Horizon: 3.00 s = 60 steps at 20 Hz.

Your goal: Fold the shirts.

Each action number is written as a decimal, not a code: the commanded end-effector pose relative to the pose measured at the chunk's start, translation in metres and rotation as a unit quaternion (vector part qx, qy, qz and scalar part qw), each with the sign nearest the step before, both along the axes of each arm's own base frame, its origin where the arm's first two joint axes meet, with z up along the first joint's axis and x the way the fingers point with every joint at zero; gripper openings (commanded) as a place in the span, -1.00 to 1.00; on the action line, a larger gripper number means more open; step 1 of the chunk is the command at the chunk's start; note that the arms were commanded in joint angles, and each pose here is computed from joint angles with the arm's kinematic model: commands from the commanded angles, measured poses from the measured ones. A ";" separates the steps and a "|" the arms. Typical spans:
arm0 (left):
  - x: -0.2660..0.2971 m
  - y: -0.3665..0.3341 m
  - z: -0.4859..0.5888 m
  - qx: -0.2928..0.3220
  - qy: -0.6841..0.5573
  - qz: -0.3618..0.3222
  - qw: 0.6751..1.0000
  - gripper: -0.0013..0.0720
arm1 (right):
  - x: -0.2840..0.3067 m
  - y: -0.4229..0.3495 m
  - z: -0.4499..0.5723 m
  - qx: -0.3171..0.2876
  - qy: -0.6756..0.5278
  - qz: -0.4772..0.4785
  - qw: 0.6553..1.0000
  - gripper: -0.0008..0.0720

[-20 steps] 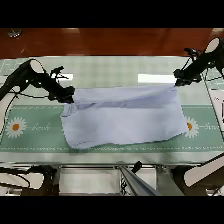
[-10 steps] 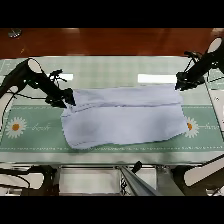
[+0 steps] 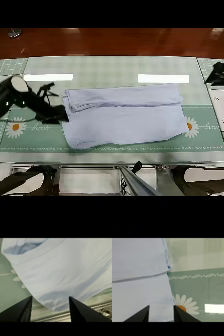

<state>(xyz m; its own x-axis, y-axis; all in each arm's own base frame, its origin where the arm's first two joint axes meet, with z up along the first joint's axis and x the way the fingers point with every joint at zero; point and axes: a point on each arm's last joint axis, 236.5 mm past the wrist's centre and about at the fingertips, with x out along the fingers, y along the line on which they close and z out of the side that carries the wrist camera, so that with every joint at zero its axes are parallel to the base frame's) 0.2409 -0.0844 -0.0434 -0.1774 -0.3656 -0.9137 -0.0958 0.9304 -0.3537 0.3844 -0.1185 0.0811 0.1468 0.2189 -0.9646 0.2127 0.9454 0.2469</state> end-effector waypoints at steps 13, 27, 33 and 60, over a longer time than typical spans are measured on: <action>-0.108 -0.040 -0.056 -0.077 0.035 0.059 0.995 0.49 | 0.000 -0.052 -0.001 0.039 -0.060 -0.089 0.993 0.13; -0.062 -0.047 -0.060 -0.088 -0.050 0.112 0.989 -0.90 | -0.087 -0.034 -0.068 0.048 0.105 -0.084 0.990 0.21; -0.059 -0.046 -0.061 -0.087 -0.059 0.108 0.989 -0.90 | -0.140 0.019 -0.131 0.129 0.144 -0.053 0.980 0.51; -0.023 -0.038 -0.053 -0.076 -0.127 0.116 0.982 -0.90 | -0.148 0.068 -0.181 0.115 0.103 -0.035 0.987 -0.92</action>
<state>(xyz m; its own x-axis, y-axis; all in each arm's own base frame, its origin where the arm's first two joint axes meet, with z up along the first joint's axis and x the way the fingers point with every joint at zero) 0.2059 -0.1239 -0.1028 0.1186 -0.5097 -0.8521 -0.2216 0.8230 -0.5231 0.2257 -0.0486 -0.1072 -0.0736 0.4596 -0.8851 0.3686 0.8372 0.4040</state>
